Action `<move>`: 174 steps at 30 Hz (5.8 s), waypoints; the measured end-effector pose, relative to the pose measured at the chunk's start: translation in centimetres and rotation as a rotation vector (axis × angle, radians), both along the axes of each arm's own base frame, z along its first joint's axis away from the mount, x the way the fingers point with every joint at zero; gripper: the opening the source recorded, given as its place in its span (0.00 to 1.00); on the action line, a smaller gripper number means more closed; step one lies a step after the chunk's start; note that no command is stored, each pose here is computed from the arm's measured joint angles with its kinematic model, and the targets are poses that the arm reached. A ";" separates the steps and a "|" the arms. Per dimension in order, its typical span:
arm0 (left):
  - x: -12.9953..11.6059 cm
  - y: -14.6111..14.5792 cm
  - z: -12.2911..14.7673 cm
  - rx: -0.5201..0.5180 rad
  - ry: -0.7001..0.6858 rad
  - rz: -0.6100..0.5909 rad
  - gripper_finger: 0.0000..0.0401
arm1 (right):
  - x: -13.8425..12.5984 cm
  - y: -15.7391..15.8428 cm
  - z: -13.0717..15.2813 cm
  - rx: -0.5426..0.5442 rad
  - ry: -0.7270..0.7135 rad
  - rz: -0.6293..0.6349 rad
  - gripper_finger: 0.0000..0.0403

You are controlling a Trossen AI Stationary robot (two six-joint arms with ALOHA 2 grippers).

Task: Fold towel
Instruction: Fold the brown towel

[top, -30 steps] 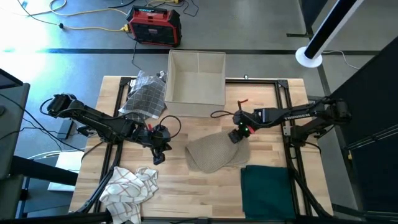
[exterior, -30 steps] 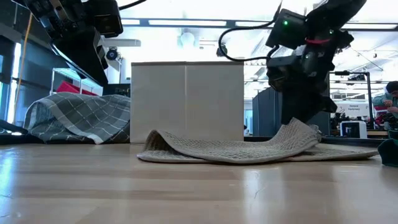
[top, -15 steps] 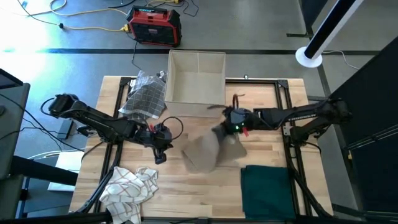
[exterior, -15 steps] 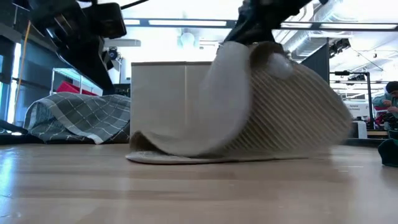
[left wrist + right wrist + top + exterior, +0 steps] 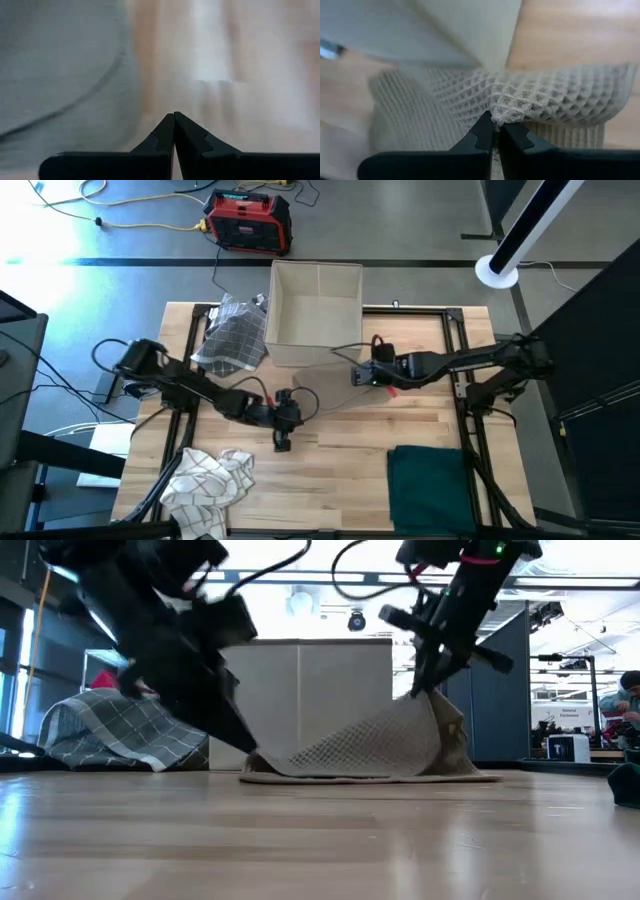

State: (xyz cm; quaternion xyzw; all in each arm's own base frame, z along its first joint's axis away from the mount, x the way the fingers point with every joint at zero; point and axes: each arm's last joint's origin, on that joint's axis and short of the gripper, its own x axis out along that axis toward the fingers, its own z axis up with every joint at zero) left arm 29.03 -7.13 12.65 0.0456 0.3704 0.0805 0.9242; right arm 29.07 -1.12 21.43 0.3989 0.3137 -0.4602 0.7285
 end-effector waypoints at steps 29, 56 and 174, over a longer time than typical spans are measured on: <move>5.7 4.6 -1.2 0.440 0.161 -0.384 0.29 | 1.9 4.1 -1.8 0.023 -0.053 0.143 0.00; 5.5 6.5 -1.4 0.393 0.219 -0.235 0.23 | 2.0 4.4 -1.7 0.009 -0.062 0.152 0.00; -9.4 7.1 10.2 -0.077 0.541 -0.024 0.00 | 3.3 6.5 9.7 -0.038 0.024 0.792 0.00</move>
